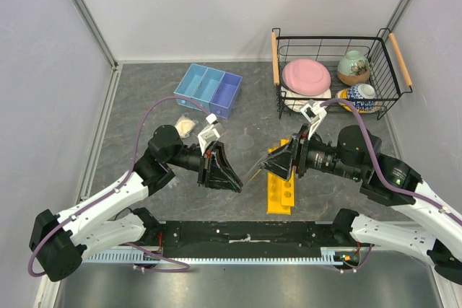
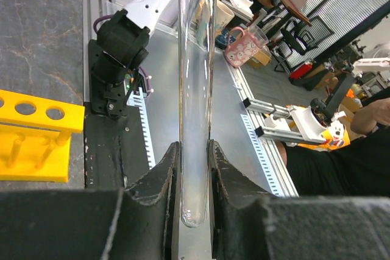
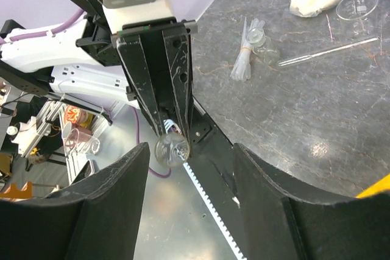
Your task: Organize the chemistry lab equipment
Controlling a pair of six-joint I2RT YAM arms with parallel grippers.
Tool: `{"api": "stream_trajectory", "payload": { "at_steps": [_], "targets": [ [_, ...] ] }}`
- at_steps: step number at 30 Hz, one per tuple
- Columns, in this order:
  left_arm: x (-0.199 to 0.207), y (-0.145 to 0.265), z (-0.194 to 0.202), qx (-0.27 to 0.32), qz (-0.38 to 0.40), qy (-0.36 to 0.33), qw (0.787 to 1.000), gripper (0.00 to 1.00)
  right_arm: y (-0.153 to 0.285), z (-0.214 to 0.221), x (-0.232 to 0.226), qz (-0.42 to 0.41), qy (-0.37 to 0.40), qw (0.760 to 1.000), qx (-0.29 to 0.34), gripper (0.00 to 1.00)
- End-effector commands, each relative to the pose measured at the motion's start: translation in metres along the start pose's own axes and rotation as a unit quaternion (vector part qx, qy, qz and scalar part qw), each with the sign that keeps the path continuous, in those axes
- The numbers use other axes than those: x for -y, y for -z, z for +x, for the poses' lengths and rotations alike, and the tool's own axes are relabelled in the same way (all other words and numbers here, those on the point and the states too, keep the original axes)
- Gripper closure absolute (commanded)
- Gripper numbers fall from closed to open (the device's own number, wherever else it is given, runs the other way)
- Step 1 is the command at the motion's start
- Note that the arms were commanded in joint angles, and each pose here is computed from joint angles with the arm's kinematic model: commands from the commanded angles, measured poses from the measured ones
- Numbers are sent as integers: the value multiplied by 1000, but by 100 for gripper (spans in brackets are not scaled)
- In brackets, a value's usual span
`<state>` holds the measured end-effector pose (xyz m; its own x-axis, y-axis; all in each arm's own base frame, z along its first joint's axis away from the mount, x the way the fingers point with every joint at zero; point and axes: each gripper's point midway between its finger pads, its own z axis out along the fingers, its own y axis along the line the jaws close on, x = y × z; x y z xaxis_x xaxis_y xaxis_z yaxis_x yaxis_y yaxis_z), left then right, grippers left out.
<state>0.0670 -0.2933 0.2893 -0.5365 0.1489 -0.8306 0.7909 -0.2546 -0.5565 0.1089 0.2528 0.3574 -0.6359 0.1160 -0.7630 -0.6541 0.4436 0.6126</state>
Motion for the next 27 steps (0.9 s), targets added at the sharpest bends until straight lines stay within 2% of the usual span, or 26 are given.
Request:
{"api": "stream_trajectory", "payload": {
  "at_steps": [1, 4, 11, 18, 20, 27],
  "targets": [
    [15, 2, -7, 7, 32, -21, 999, 98, 4, -31, -29, -44, 8, 998, 42, 36],
    [15, 3, -6, 8, 32, -21, 999, 98, 2, -33, -31, -45, 8, 998, 42, 38],
    [15, 4, -6, 6, 33, -21, 999, 98, 3, -35, -32, -49, 6, 998, 47, 52],
    [15, 4, -7, 7, 32, -22, 999, 98, 3, -35, -35, -55, 4, 998, 44, 60],
    [15, 4, -7, 8, 32, -22, 999, 98, 3, -35, -36, -57, 4, 997, 44, 66],
    [11, 4, -9, 11, 23, -14, 1000, 96, 5, -36, -35, -52, 3, 997, 49, 75]
  ]
}}
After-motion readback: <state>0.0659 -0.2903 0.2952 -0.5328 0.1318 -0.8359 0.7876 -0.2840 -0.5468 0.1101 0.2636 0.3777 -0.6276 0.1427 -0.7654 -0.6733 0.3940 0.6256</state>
